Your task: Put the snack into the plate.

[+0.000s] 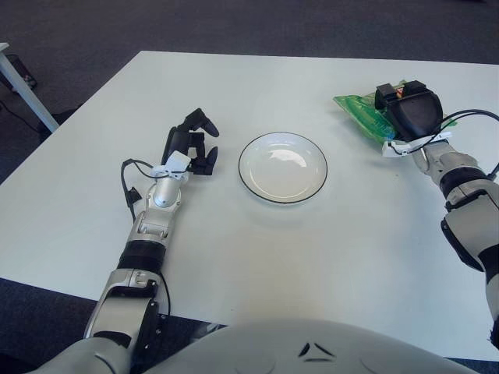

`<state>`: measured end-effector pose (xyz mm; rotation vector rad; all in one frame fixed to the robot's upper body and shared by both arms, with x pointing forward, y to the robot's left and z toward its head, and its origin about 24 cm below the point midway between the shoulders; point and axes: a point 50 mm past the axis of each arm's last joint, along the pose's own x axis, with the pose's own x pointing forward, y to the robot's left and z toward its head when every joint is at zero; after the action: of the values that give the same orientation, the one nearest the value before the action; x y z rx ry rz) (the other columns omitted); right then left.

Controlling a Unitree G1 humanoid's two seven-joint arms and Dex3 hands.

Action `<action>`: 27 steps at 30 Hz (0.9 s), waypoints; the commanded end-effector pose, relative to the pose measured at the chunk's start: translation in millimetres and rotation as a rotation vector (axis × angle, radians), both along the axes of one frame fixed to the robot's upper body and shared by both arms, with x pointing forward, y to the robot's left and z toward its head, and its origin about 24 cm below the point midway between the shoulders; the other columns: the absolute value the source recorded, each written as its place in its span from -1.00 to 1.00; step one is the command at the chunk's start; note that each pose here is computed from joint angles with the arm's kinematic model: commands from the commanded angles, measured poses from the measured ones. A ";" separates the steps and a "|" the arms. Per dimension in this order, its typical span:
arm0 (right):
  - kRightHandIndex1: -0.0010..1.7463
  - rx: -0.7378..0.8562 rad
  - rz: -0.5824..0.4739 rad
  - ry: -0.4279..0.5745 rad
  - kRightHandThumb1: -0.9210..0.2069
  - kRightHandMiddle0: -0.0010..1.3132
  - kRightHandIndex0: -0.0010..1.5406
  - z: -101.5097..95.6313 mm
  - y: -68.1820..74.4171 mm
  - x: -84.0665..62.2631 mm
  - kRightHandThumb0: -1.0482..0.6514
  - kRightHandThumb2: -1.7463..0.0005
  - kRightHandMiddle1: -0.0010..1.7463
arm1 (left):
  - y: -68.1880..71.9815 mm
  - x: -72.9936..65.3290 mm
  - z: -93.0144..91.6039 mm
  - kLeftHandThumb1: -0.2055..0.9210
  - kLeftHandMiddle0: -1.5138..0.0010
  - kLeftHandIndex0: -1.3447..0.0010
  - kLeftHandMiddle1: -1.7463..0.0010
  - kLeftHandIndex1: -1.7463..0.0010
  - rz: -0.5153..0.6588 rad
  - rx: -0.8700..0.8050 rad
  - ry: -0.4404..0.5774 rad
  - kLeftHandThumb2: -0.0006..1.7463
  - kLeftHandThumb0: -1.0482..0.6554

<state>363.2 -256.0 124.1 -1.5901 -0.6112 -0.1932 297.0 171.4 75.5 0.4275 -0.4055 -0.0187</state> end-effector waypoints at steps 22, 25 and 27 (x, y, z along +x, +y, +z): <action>1.00 0.460 0.095 -0.019 0.04 -0.09 0.73 64.4 13.8 -9.1 -0.32 -0.48 1.00 | 0.1 -19.8 -57.9 -0.27 -0.75 -0.05 -1.00 -1.00 0.023 0.057 0.190 0.66 -0.39; 1.00 0.501 0.104 0.012 0.05 -0.08 0.74 68.2 16.9 -10.0 -0.32 -0.48 1.00 | -0.1 -19.6 -58.6 -0.27 -0.75 -0.05 -1.00 -1.00 0.018 0.057 0.182 0.66 -0.39; 1.00 0.518 0.116 0.013 0.07 -0.07 0.76 72.3 20.2 -10.9 -0.33 -0.50 1.00 | -0.8 -19.5 -59.0 -0.27 -0.74 -0.05 -1.00 -1.00 0.016 0.055 0.177 0.66 -0.39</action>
<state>354.7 -239.5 192.0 -1.1048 -0.5861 -0.2389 303.9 167.8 72.7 0.4871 -0.4297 -0.0315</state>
